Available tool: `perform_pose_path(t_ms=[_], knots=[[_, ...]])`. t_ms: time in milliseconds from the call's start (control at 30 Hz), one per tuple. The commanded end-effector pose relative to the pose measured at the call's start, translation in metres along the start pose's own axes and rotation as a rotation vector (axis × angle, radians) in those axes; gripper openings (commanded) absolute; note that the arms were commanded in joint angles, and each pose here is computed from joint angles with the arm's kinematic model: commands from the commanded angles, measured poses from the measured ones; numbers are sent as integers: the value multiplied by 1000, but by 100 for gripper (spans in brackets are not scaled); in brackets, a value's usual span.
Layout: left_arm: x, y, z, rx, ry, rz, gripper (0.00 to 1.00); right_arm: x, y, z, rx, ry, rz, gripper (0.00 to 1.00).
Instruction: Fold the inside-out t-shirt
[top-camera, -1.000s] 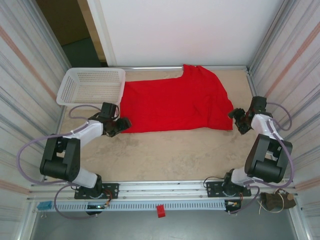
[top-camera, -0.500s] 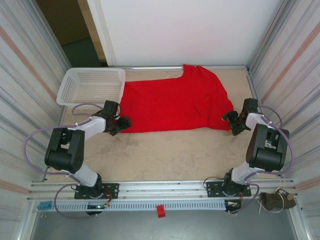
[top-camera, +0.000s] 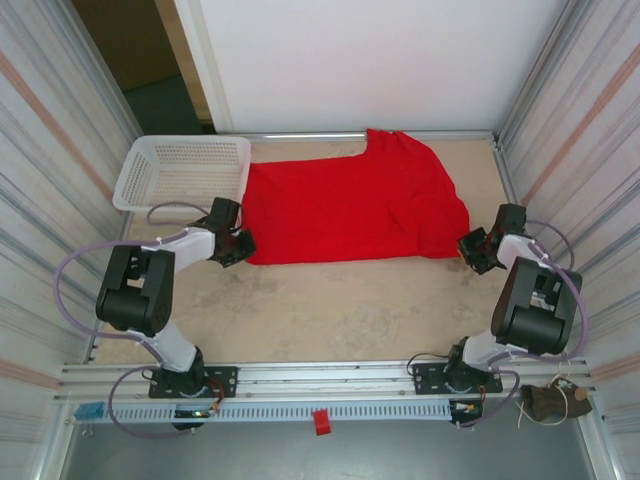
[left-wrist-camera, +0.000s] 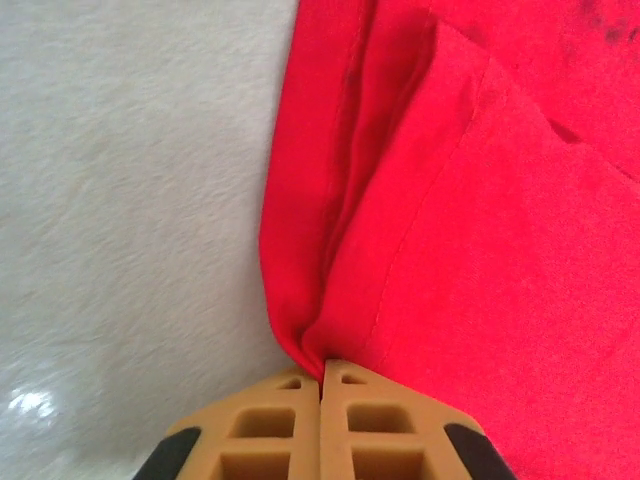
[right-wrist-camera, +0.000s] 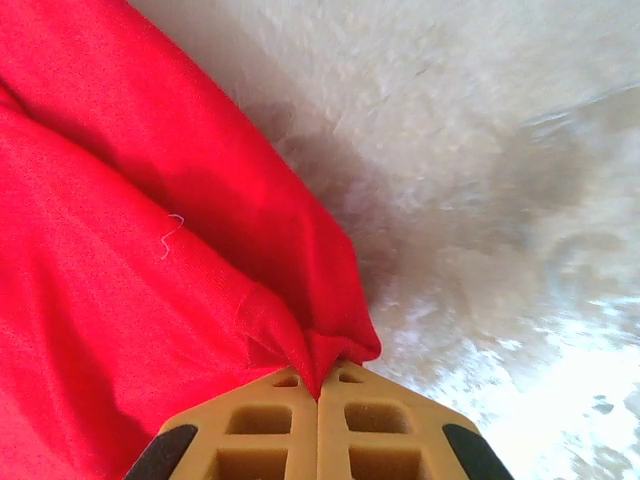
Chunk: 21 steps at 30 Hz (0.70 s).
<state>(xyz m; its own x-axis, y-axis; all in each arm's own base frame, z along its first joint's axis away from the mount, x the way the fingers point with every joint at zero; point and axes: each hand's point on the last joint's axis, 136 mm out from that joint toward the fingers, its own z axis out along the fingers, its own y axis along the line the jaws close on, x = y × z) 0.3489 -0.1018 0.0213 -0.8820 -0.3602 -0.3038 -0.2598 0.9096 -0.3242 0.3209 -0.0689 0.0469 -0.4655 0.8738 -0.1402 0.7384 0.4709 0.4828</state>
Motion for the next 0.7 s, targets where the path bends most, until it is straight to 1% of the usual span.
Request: perform_pose_path(t_ms=[0,133,267,500,667], knots=[[2,0,3,-1,3,20,0,-3,-10,-20,-6,-34,17,0],[5,9,-13,-14,-21,21,0,-7,-29,-41,-10,-95,92,0],[12,18,-27,-15,-37,12,0,-2,-44,-55,-3,-122,129,0],[19,44,-46,-36,-82,-52,0,9,-77,-56,50,-134,197,0],[16,54,-49,-46,-91,-79,0,15,-92,-52,84,-128,221,0]])
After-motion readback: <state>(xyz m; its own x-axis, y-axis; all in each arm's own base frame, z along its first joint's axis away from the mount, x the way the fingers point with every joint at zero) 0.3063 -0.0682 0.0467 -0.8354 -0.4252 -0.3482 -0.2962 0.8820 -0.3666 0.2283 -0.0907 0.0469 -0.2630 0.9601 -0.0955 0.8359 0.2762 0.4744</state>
